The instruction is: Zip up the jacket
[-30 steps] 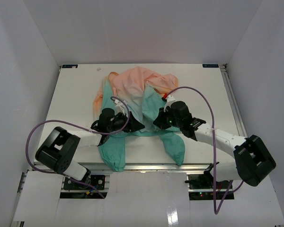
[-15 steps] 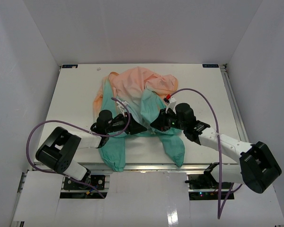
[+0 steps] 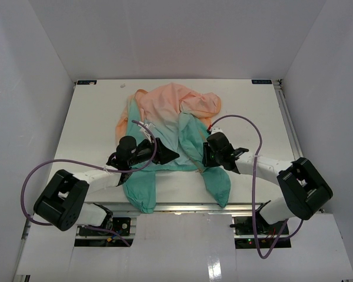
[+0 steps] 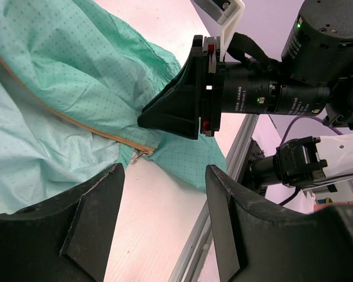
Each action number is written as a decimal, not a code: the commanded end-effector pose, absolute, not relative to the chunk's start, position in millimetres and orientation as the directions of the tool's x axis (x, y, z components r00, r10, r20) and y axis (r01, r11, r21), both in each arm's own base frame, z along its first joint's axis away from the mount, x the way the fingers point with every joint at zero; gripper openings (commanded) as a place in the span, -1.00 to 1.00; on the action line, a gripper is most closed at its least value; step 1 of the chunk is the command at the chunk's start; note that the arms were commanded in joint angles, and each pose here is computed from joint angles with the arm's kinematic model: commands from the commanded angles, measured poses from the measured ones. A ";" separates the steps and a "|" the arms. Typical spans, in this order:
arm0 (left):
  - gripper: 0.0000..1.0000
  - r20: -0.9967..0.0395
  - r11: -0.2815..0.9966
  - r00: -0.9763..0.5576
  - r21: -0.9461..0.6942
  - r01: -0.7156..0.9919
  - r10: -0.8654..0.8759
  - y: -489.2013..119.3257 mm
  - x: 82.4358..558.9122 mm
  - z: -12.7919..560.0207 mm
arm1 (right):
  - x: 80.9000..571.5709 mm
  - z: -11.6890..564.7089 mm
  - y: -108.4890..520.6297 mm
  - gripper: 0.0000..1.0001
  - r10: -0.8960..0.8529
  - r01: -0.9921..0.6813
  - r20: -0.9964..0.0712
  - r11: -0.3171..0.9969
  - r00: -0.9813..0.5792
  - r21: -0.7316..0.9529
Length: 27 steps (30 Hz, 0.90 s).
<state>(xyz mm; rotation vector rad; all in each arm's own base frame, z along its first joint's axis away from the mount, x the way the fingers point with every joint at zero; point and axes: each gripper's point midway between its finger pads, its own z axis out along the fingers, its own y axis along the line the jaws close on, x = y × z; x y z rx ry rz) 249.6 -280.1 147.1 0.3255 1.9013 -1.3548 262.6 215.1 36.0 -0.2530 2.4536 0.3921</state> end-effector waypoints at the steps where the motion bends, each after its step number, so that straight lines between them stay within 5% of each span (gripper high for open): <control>1: 0.37 -0.724 0.426 -0.650 -0.676 0.602 -0.229 -275.8 252.4 153.3 | 286.6 54.8 191.5 -0.23 -0.100 -0.200 -0.678 0.977 -0.729 0.071; 14: 0.37 -0.719 0.439 -0.656 -0.678 0.589 -0.229 -275.4 254.2 150.1 | 276.4 149.7 215.6 -0.16 -0.230 -0.414 -0.807 0.910 -0.544 0.020; 21: 0.37 -0.720 0.464 -0.650 -0.674 0.574 -0.242 -272.5 258.2 149.6 | 248.6 152.5 256.6 -0.25 -0.361 -0.616 -0.820 0.788 -0.444 -0.014; 27: 0.37 -0.725 0.622 -0.613 -0.644 0.445 -0.313 -247.6 280.1 138.6 | 230.8 128.2 290.4 -0.27 -0.422 -0.707 -0.781 0.707 -0.460 0.034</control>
